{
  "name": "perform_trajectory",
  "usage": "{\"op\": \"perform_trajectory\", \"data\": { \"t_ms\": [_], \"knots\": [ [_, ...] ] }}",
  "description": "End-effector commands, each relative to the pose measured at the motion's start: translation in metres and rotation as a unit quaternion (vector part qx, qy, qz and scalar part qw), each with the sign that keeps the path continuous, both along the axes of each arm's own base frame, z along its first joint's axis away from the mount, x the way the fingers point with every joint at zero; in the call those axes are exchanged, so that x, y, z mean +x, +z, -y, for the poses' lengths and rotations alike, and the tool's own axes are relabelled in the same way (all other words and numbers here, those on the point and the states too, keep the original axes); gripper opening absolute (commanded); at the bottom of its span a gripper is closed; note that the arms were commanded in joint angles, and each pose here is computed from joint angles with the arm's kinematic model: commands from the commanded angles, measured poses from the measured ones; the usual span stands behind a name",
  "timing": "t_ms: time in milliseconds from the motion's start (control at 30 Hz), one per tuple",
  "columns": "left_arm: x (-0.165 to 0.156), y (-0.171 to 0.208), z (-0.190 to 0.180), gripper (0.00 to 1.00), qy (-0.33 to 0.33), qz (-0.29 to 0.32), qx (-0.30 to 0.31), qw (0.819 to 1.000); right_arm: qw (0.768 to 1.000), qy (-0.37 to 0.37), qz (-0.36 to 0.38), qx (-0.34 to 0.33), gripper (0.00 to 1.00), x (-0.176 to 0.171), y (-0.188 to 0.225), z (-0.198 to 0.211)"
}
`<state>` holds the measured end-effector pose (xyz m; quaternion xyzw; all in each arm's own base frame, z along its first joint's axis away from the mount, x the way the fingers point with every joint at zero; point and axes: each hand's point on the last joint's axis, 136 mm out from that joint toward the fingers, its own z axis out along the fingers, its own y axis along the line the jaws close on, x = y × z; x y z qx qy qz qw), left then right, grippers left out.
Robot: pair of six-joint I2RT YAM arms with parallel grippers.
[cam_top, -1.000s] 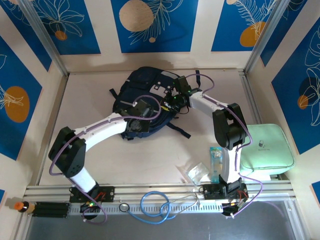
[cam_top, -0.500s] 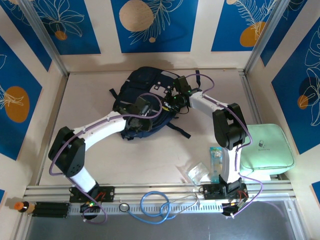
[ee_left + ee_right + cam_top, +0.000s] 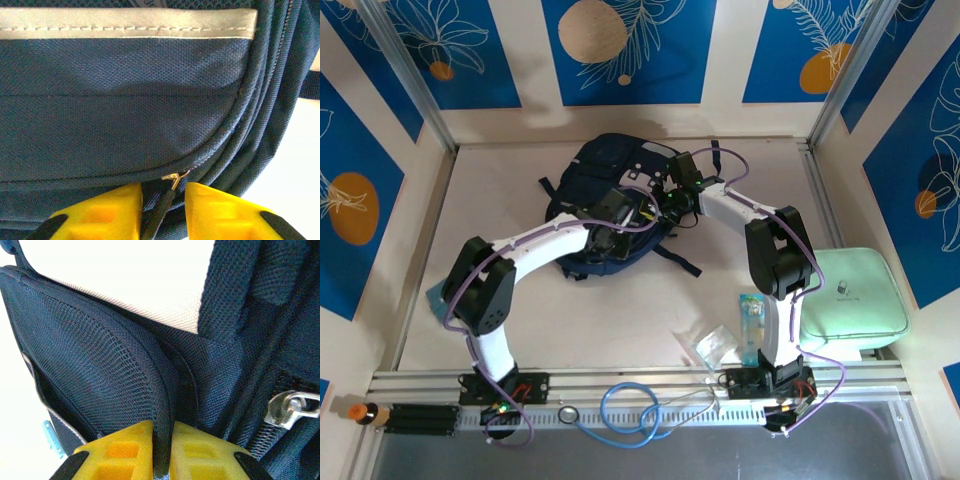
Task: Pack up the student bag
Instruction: Unzip the student bag at the top-center of the table.
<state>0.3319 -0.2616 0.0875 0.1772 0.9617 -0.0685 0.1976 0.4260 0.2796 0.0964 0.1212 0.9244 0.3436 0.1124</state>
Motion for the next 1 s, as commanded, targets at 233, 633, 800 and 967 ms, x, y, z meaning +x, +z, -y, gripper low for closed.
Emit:
{"op": "perform_trajectory", "data": {
  "t_ms": [233,633,800,967],
  "knots": [
    [0.001,-0.004,-0.023,0.0,0.028,-0.009,0.039,0.999,1.0,-0.003,0.0,-0.012,0.04,-0.001,0.001,0.006],
    [0.001,0.004,-0.088,0.0,0.08,-0.012,0.05,0.995,0.999,-0.009,0.033,-0.012,0.07,0.011,0.012,0.025],
    [0.009,0.032,-0.045,0.0,0.023,0.005,-0.034,0.999,0.998,-0.021,0.061,0.008,0.25,0.002,0.04,0.036],
    [0.008,0.054,-0.004,0.0,-0.029,0.012,-0.076,0.997,0.996,-0.062,0.057,0.01,0.37,-0.017,0.05,0.07]
  ]
}}
